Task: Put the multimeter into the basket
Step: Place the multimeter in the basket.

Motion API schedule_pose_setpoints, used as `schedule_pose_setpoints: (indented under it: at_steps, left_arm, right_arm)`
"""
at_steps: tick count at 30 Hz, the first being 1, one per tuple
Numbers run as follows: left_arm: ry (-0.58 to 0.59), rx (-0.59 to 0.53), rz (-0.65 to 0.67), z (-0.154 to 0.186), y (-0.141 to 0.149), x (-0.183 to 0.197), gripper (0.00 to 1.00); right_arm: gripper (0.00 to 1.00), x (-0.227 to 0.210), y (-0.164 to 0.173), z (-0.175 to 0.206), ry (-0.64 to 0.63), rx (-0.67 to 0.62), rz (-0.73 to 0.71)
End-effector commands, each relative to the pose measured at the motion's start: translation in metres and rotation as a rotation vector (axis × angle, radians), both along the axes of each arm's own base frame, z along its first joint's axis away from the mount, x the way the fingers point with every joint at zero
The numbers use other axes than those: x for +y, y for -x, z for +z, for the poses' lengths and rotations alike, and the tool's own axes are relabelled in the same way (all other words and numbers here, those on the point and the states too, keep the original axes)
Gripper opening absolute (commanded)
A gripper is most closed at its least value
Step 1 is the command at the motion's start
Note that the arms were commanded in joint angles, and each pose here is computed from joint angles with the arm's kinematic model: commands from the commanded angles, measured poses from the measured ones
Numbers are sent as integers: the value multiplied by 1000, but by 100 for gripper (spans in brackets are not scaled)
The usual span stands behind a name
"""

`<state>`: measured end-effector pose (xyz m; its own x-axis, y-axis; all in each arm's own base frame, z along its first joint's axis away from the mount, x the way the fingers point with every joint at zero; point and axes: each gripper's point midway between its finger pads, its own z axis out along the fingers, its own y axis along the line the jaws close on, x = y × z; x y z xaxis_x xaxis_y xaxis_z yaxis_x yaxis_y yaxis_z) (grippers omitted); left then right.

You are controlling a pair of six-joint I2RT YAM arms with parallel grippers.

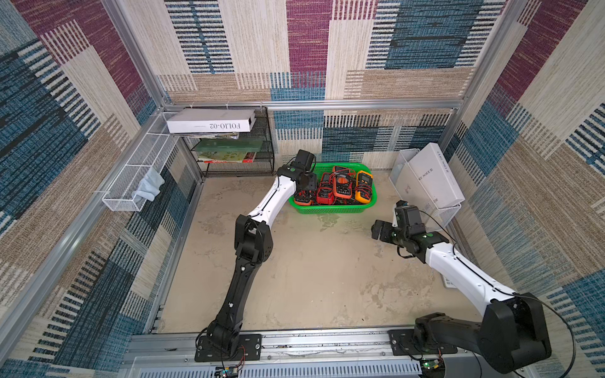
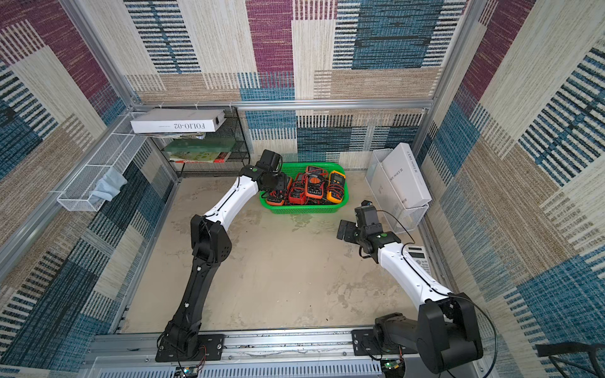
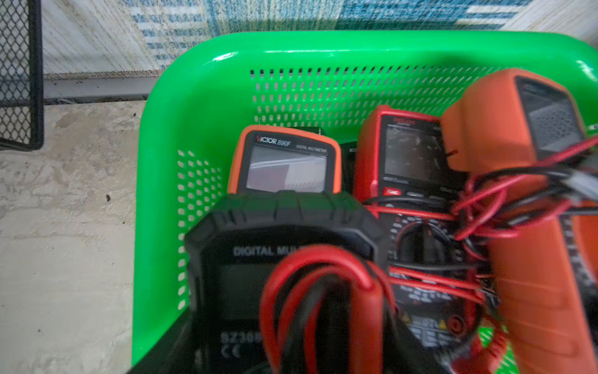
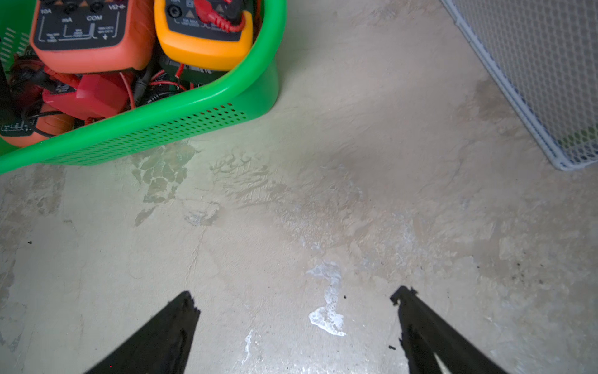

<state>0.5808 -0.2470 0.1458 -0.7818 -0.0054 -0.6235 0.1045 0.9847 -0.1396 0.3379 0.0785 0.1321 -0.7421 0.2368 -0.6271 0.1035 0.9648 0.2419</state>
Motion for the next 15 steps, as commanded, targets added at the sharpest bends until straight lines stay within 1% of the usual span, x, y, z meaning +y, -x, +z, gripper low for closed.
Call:
schedule_pose_setpoints:
  at_steps: [1, 2, 4, 7, 11, 15]
  left_arm:
    - [35, 2, -46, 3, 2, -10, 74]
    - [39, 0, -51, 6, 3, -10, 82]
    - [42, -10, -55, 14, 4, -9, 91]
    - [45, -37, -76, 35, 10, -9, 100]
    - [58, -90, -94, 77, 23, -5, 100]
    - [55, -132, -121, 114, 51, -1, 100]
  right_arm:
    - [100, -2, -7, 4, -6, -24, -4]
    - [99, -3, -8, 6, -8, -28, -8]
    - [100, -5, -11, 11, -8, -39, -19]
    - [100, -12, -15, 22, -1, -62, -39]
    - [100, -20, -21, 39, 0, -104, -59]
    - [100, -34, -28, 57, -2, -157, -95]
